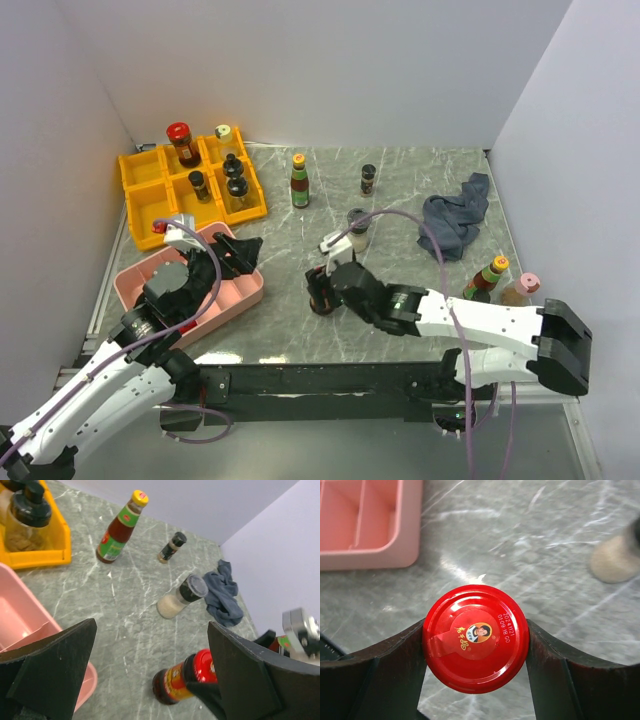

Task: Organize the condiment bottles
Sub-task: Place the bottle at the center of the board.

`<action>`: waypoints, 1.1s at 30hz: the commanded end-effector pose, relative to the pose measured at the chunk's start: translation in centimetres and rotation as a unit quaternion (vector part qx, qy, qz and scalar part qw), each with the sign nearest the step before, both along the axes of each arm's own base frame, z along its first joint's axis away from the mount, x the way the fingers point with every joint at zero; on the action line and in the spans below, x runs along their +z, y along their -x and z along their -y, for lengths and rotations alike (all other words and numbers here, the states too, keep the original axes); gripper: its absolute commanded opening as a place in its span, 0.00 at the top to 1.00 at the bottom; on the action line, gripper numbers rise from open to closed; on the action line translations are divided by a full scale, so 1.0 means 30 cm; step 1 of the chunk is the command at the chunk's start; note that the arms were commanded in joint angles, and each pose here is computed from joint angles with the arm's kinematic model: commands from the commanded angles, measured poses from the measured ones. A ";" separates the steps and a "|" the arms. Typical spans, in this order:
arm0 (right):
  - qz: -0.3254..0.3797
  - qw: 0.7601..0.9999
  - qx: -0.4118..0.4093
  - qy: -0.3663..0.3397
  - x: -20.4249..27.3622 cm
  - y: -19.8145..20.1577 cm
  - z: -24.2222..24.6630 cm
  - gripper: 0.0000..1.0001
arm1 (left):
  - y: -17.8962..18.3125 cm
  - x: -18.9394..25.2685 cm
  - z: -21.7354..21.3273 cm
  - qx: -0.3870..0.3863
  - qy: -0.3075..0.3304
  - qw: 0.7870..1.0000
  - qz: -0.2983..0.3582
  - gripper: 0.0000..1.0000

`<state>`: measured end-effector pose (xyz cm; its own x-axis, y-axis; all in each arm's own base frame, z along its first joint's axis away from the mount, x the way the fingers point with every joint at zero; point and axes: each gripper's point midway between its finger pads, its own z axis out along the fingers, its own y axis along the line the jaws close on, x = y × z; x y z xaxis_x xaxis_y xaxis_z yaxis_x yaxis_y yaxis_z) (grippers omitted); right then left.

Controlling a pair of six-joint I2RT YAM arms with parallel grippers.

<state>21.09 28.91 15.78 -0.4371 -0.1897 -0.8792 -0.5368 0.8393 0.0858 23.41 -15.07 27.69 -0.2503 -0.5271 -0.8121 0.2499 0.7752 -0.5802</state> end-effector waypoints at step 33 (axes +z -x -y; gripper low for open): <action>0.087 0.976 -0.134 -0.145 0.359 -0.012 0.144 0.00 | 0.012 -0.095 0.209 -0.130 -0.108 0.983 -0.073 0.01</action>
